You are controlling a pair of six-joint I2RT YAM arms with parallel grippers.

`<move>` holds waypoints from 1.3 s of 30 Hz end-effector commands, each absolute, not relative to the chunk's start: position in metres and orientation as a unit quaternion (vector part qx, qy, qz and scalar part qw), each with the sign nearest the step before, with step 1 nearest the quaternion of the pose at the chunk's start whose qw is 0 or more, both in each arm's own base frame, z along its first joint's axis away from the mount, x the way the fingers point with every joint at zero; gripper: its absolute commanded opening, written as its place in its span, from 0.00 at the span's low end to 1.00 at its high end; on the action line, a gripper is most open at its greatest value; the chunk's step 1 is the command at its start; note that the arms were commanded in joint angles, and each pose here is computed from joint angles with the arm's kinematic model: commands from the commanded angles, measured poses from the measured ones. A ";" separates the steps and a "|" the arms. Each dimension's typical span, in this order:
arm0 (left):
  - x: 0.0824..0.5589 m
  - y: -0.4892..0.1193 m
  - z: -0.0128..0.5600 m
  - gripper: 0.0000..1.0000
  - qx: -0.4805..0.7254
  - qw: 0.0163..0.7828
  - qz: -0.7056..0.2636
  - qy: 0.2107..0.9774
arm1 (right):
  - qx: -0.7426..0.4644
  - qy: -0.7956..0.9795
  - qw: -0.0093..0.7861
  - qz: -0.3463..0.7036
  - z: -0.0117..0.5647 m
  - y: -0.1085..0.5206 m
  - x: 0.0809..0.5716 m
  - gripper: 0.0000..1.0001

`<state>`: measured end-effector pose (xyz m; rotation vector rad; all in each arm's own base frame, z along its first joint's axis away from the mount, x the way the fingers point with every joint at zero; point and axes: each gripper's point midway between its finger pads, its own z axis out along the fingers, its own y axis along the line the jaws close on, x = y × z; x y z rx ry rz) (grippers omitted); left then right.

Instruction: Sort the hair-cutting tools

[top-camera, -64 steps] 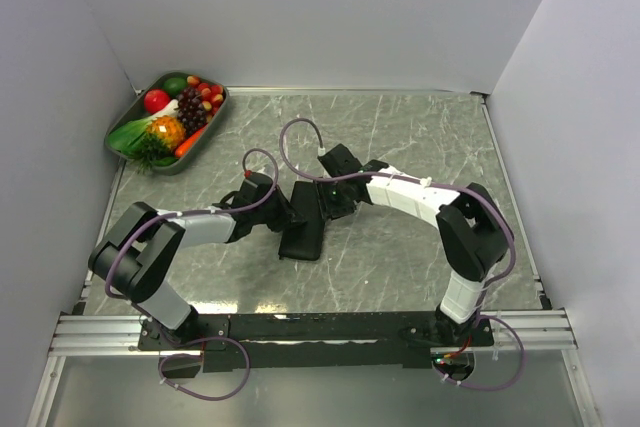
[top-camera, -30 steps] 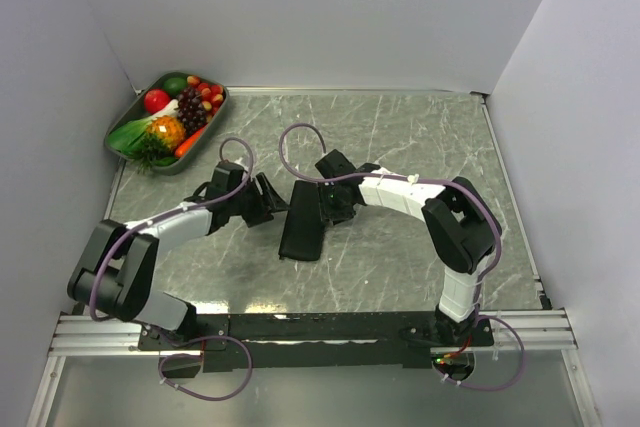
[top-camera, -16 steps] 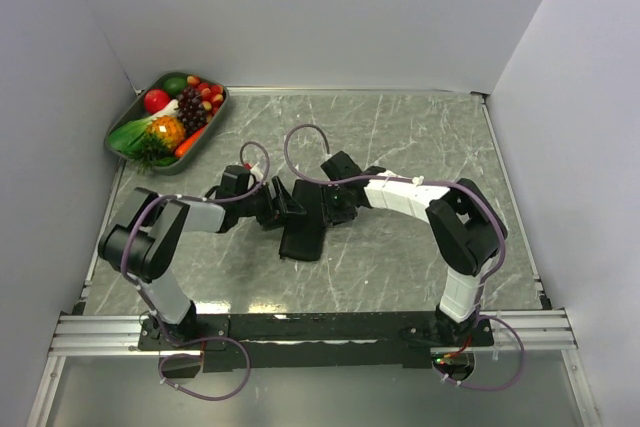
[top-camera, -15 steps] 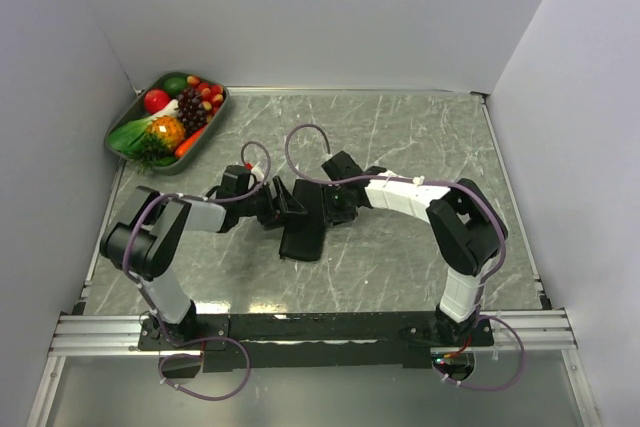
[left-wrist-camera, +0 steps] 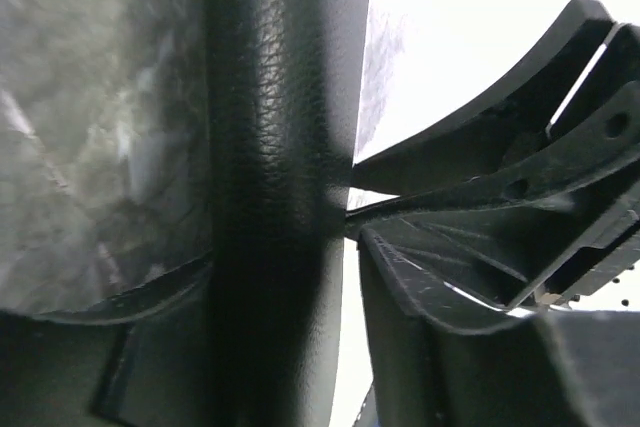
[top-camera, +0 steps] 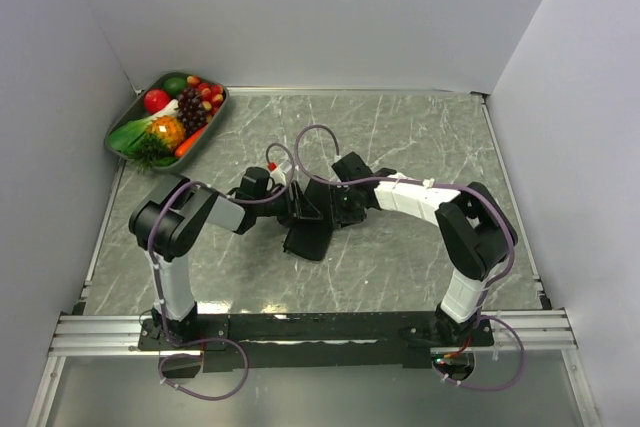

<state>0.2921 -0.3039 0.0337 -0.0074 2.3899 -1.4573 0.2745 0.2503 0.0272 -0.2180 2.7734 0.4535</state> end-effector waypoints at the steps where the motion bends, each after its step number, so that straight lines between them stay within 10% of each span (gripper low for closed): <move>1: 0.260 -0.302 -0.010 0.48 -0.014 0.097 -0.481 0.871 | -0.087 0.984 0.122 0.102 0.008 0.217 0.252 0.42; 15: 0.301 -0.299 0.034 0.04 -0.091 0.168 -0.455 0.870 | -0.105 0.974 0.158 0.122 0.026 0.214 0.249 0.42; 30: 0.368 -0.254 0.151 0.03 -0.250 0.334 -0.353 0.837 | -0.117 0.847 0.467 0.226 0.183 0.213 0.265 0.48; 36: 0.373 -0.241 0.177 0.01 -0.277 0.377 -0.329 0.820 | -0.085 0.853 0.397 0.327 0.173 0.243 0.255 0.20; 39: 0.374 -0.234 0.191 0.03 -0.292 0.399 -0.322 0.808 | -0.125 0.824 0.383 0.398 0.194 0.272 0.244 0.29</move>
